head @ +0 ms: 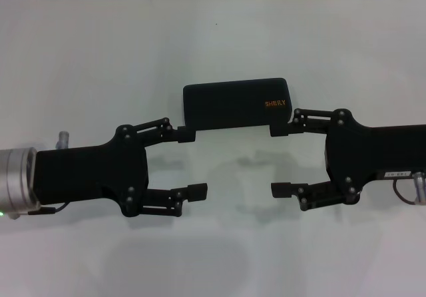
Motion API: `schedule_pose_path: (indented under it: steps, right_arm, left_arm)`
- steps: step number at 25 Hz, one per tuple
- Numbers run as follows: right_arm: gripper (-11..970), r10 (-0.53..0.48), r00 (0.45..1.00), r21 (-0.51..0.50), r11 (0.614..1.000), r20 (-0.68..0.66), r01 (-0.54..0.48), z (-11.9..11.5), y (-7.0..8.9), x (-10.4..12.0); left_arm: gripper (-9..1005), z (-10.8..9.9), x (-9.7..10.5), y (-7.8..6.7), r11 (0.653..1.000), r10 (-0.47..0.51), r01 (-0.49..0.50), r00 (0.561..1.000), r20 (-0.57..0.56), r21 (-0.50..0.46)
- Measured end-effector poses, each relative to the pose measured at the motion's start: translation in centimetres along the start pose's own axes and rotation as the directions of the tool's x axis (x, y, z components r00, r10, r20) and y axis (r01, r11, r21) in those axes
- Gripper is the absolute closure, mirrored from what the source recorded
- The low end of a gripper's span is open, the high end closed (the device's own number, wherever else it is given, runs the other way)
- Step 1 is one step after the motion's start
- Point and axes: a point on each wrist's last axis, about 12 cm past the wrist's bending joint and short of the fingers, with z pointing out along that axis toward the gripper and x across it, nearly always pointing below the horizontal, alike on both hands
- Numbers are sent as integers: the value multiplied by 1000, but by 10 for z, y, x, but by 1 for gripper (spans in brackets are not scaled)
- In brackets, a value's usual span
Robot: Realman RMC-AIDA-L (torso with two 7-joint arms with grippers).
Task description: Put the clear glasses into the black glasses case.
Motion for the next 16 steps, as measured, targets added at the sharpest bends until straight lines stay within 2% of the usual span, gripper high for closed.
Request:
schedule_pose_path:
  steps: [16]
  right_arm:
    - [133,9,1000,8,1000,-7,-9,0,1,3]
  left_arm:
    - [103,3,-1,1,1000,14,-14,1000,4,-4]
